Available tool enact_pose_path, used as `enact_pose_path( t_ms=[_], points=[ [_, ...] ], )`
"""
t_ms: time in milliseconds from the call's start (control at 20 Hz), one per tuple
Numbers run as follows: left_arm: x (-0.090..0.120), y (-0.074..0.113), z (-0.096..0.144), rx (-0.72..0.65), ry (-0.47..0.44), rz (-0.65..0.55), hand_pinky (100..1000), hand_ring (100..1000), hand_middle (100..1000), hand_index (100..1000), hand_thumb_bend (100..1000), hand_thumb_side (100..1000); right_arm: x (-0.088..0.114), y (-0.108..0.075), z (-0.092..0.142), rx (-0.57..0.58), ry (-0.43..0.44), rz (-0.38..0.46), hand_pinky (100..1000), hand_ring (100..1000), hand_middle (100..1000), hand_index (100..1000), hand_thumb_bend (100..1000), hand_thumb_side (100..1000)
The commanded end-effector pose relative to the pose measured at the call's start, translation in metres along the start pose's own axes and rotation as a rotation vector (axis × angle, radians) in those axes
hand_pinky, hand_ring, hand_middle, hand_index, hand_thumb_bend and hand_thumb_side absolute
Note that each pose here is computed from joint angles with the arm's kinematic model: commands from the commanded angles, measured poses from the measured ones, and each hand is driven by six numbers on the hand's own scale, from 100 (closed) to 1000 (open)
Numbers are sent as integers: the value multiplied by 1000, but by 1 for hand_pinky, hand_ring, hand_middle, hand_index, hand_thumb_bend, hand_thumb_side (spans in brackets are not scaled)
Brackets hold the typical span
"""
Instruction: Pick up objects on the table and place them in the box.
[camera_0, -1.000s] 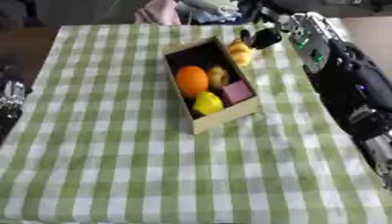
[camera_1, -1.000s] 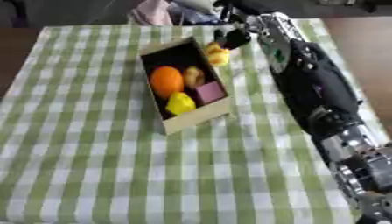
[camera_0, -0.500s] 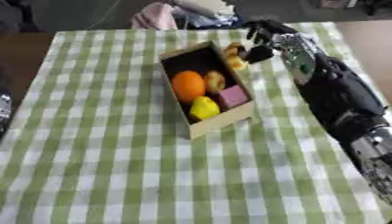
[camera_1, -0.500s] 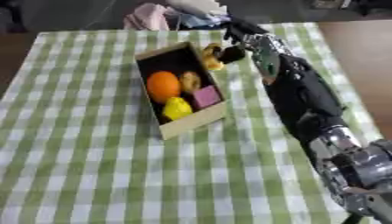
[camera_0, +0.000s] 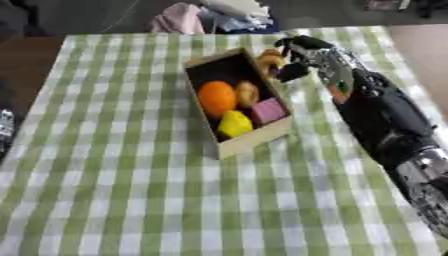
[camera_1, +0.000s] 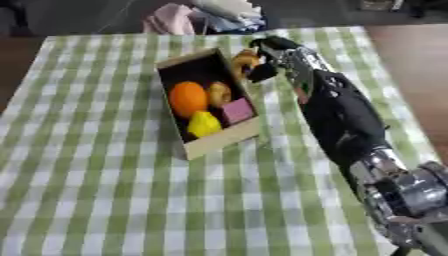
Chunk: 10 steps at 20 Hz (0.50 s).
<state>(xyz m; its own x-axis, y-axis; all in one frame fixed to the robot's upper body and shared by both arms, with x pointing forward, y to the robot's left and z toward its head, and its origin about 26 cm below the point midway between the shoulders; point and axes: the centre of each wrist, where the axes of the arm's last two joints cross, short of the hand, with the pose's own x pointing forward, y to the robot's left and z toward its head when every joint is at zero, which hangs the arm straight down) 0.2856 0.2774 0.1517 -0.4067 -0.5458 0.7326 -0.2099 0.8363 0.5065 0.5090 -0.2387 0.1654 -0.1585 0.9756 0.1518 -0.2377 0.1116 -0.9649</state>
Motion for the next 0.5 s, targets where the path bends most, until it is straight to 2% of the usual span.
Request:
enact_pose_path(
  t_ms=[50,200,300,400,500],
  points=[
    [7,3,-3,1,-34,-5,729,541,671,821,100,741,4,-4,-1,-4,-2,10,760,765,775,961,100,536],
    [8,3,-3,-1,-37,-3,729,537,671,821,100,741,7,-2,-2,1,-11,13,761,765,774,951,100,522],
    [8,2,-3,-3,-38,-2,729,535,670,821,100,741,9,0,-2,6,-13,21,763,765,773,935,100,437],
    [8,2,-3,-4,-38,-1,729,534,670,821,100,741,10,3,-3,9,-7,34,766,764,770,907,100,309],
    [8,2,-3,-4,-38,-1,729,533,670,821,100,741,10,5,-3,13,7,52,769,760,762,859,100,314]
  ],
)
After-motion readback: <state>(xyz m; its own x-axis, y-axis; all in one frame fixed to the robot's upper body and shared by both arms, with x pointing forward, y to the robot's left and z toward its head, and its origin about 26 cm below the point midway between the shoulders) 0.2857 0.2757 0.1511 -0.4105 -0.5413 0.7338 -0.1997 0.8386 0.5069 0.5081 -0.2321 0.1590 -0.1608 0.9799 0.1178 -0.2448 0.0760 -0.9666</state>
